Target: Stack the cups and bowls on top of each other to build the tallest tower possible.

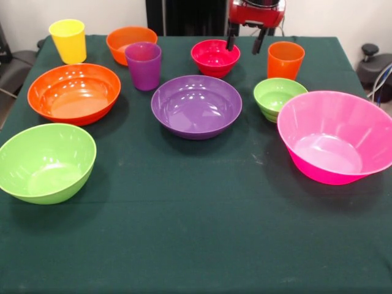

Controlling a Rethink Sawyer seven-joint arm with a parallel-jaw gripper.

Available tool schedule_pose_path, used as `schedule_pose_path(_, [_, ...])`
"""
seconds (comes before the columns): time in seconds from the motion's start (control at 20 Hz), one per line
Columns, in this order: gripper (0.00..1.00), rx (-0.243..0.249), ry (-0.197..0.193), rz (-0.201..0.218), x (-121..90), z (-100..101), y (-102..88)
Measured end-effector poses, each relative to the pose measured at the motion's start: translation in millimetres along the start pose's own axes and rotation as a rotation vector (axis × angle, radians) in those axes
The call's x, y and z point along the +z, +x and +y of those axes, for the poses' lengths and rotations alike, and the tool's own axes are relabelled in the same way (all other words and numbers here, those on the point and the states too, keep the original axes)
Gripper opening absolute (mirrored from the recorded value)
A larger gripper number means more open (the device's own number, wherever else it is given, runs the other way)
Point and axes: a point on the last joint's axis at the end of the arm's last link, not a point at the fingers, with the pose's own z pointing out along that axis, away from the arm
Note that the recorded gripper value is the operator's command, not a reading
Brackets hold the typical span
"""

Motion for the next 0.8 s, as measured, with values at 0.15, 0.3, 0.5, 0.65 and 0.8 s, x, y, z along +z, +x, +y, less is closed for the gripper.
schedule_pose_path(0.15, [1.0, -0.001, 0.005, 0.0, 0.1, -0.6, 0.9])
schedule_pose_path(0.3, [1.0, 0.002, 0.012, 0.0, -0.4, -3.8, 1.6])
schedule_pose_path(0.5, [1.0, 0.008, 0.021, 0.001, -0.5, -8.3, 2.2])
schedule_pose_path(0.65, [1.0, 0.011, 0.025, 0.014, 5.1, -10.7, 5.2])
schedule_pose_path(0.8, [1.0, 0.019, 0.026, 0.036, 15.1, -15.3, 8.8])
